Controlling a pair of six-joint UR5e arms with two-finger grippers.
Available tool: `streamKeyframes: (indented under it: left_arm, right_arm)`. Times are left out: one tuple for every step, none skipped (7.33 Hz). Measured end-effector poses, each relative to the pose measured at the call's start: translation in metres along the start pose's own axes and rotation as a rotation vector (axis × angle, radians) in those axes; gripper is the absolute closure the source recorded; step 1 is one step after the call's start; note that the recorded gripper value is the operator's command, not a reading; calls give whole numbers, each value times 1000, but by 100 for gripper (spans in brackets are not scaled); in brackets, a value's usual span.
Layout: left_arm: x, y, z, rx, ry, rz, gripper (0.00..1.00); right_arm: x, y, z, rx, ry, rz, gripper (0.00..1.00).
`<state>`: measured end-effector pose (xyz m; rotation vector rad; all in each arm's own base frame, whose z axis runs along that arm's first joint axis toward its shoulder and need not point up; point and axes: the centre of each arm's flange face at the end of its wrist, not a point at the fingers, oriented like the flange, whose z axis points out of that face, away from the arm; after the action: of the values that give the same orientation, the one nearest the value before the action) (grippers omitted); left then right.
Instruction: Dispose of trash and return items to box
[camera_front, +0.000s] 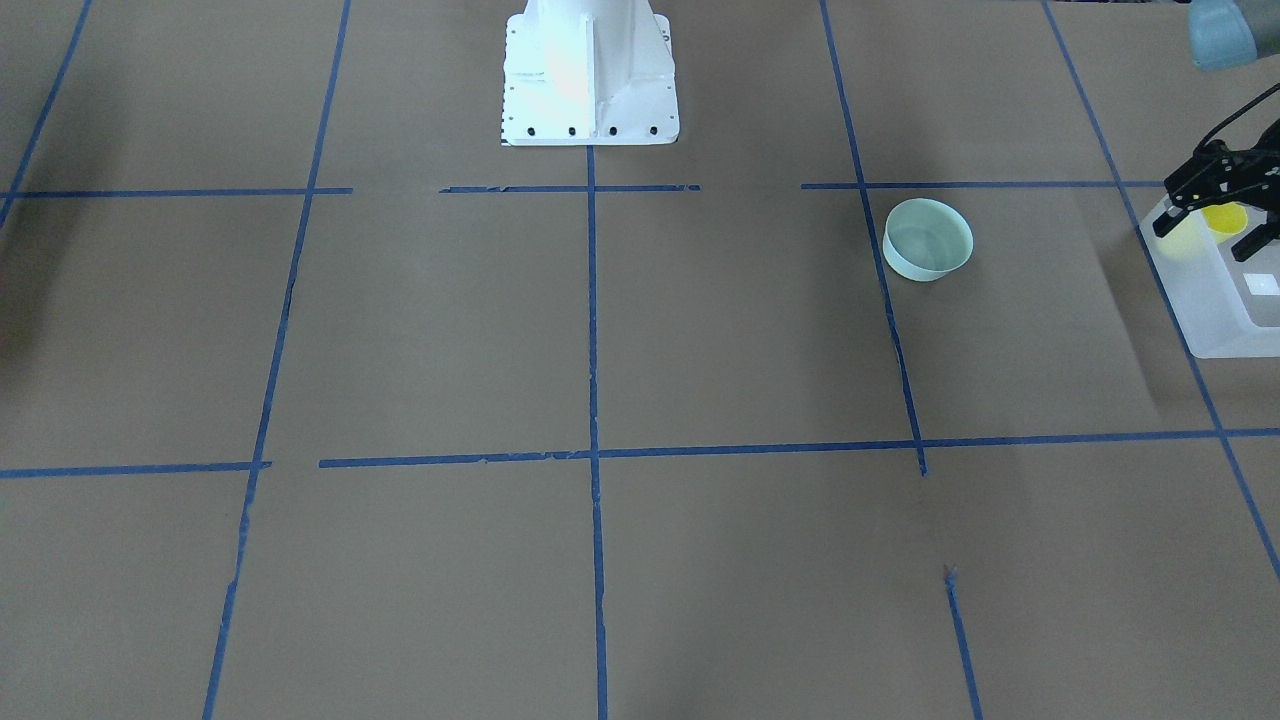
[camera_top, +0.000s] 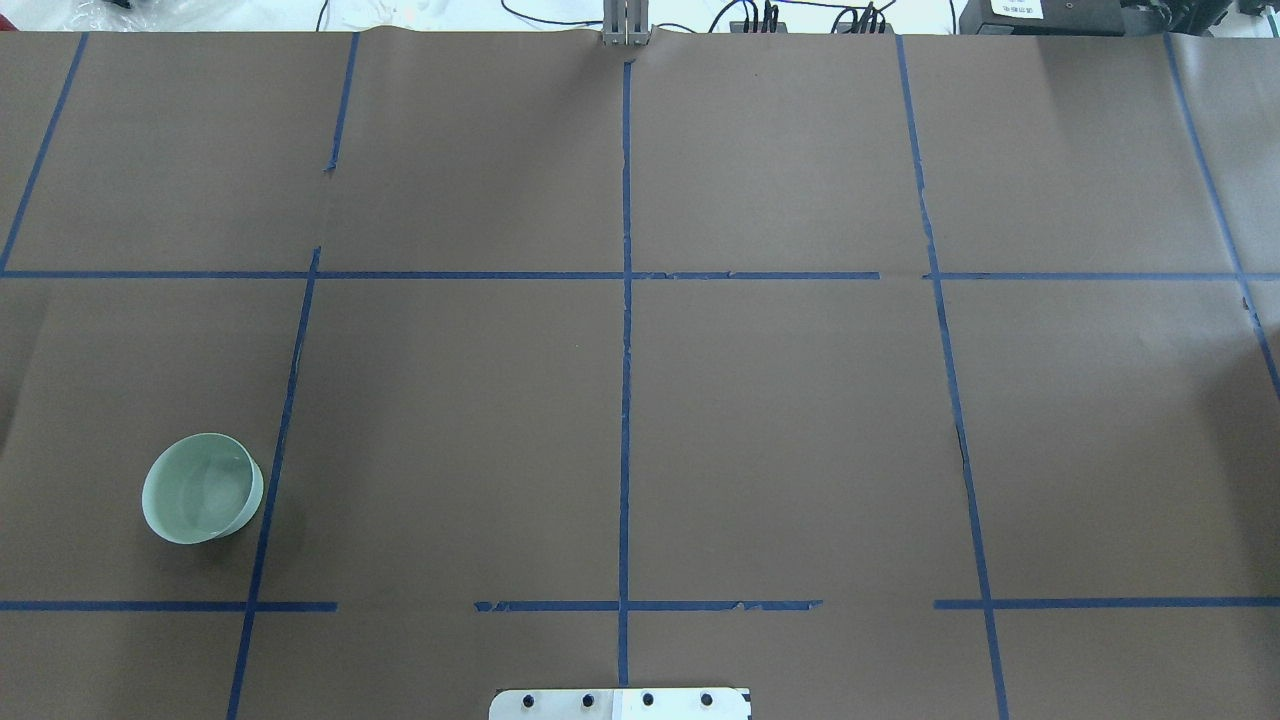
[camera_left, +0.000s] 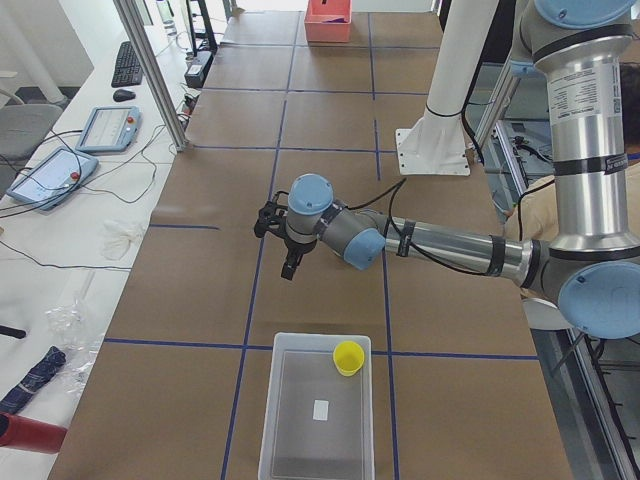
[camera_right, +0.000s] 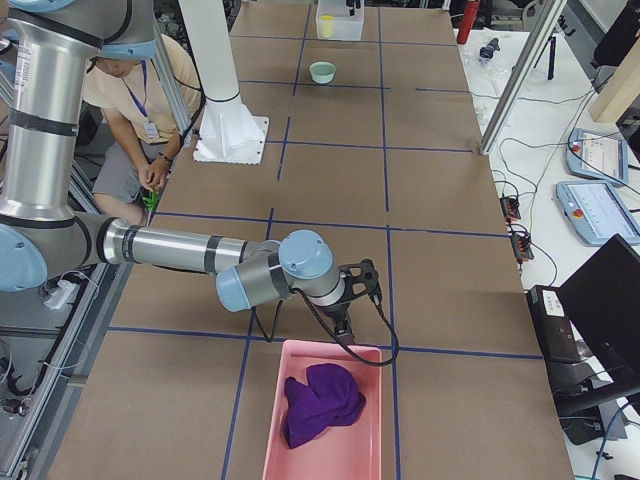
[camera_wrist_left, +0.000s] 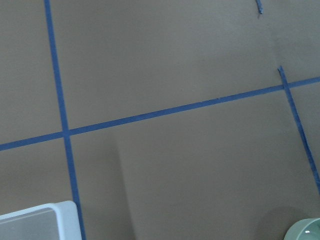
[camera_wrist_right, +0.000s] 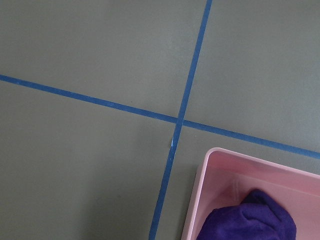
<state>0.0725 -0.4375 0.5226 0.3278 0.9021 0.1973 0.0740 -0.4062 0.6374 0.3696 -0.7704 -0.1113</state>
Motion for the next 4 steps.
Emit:
streamKeyframes:
  left_arm:
    - [16,-1,14,22,-25,8,0]
    - [30,-1,28,48,-51,24,0]
    - [45,1,44,69,-79,37,2]
    - [61,8,60,78,-81,37,3]
  right_arm:
    - [0,1,0,2,0,-3,0]
    - [0,3,0,5,0,-6,0]
    - [0,5,0,8,0,-10,0]
    - [1,7,1,8,0,-10,0]
